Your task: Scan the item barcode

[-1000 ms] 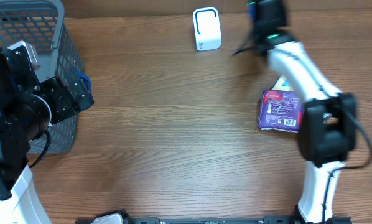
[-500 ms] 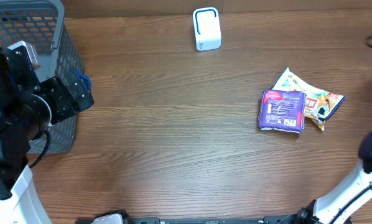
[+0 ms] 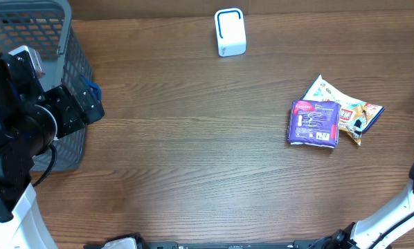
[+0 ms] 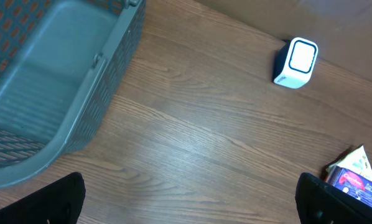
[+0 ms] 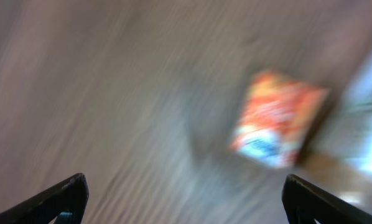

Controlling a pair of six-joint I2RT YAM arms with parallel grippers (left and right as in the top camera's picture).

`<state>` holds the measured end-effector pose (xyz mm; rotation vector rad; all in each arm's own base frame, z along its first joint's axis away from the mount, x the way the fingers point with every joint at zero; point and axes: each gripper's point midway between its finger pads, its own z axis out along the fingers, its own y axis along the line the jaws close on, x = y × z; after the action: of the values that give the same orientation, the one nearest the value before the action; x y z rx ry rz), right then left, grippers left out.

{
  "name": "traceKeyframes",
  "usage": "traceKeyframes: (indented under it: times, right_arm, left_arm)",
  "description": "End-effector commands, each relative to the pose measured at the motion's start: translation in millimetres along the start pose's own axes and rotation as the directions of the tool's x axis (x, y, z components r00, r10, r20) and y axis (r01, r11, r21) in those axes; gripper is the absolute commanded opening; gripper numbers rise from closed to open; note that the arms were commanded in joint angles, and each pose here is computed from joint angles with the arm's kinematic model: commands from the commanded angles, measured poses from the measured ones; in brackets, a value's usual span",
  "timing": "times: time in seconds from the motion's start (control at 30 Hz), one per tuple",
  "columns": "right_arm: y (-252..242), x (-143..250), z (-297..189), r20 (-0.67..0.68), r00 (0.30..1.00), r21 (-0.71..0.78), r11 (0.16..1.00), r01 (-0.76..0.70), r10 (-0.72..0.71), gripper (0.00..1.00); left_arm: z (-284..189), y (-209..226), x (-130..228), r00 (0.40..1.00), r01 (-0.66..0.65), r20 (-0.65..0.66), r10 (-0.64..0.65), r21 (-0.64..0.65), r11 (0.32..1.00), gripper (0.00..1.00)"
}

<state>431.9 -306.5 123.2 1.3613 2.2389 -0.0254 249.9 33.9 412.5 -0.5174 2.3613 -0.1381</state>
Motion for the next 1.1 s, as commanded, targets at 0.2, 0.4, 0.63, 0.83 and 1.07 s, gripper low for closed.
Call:
traceKeyframes:
  times: [0.2,0.4,0.63,0.83,1.07]
  right_arm:
    - [149,132,-111,-0.255,0.825,-0.832,0.549,0.079,-0.504,1.0]
    - [140,206,-116,-0.338,0.649,-0.786,0.584,0.204,-0.682,1.0]
    - [99,238,-82,-0.491,0.545,-0.514,0.731,0.449,-0.679,1.0]
    - [79,247,-61,-0.548,0.556,-0.362,0.776,0.516,-0.625,1.0]
    - [94,275,-74,-0.583,0.517,-0.472,0.779,0.412,-0.627,0.58]
  left_arm:
    - [0,3,-1,1.0,0.018,0.006,-0.017,-0.011,1.0,1.0]
    - [0,3,-1,1.0,0.018,0.006,-0.017,-0.011,1.0,1.0]
    - [0,3,-1,1.0,0.018,0.006,-0.017,-0.011,1.0,1.0]
    - [0,3,-1,1.0,0.018,0.006,-0.017,-0.011,1.0,1.0]
    - [0,3,-1,1.0,0.018,0.006,-0.017,-0.011,1.0,1.0]
